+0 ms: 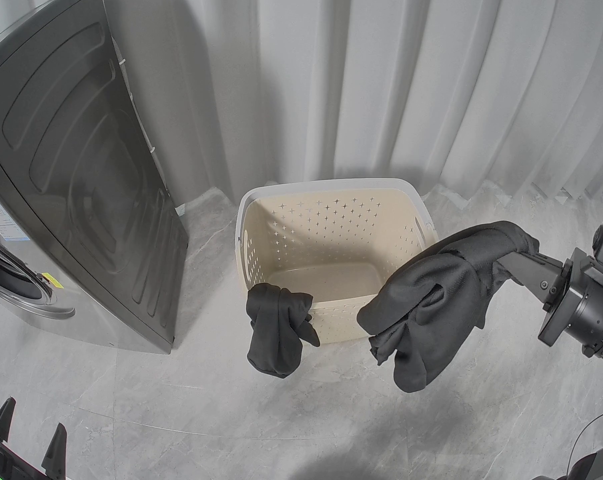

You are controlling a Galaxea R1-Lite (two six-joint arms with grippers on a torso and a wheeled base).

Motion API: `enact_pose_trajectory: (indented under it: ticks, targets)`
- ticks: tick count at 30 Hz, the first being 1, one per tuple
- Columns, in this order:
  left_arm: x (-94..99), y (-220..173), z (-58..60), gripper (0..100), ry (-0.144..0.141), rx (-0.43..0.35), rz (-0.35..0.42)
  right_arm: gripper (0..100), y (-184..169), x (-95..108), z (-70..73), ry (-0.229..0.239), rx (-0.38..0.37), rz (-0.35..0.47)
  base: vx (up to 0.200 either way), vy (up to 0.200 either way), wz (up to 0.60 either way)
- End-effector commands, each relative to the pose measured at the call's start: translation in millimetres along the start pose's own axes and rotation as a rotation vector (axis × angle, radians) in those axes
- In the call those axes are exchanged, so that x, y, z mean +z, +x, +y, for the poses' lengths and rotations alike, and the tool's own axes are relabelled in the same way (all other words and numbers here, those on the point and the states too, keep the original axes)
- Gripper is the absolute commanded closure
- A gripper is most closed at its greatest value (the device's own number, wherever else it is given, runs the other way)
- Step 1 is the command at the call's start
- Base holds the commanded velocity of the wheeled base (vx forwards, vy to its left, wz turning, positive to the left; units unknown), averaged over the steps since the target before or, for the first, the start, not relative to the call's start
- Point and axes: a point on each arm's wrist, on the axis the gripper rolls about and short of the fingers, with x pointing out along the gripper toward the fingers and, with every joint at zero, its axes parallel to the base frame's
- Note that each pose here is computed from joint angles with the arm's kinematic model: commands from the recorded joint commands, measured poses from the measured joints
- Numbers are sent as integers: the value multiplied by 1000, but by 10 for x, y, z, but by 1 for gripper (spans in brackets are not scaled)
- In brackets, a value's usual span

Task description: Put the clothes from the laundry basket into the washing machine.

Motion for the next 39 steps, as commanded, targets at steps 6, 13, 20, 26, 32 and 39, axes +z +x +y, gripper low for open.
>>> enact_pose_trajectory:
  ticks: [6,13,20,26,32,39]
  targets:
    - [-48,3,-1,0,-4,-2,5,100,61,-42,1,4,3,21,-200,0,0]
    - [-48,3,0,0,-4,-1,5,100,74,-45,1,4,4,21,-200,0,0]
    - [-48,3,-1,0,-5,-2,5,100,81,-60,-4,4,2,27,-200,0,0]
    - [-48,3,-1,0,-5,-2,5,100,93,-59,-4,4,2,27,-100,0,0]
    - [-48,3,0,0,-11,-1,5,100,97,-69,-6,5,1,31,0,0,0]
    - [-48,3,1,0,-17,4,5,100,97,-69,-6,5,-1,31,0,29,0]
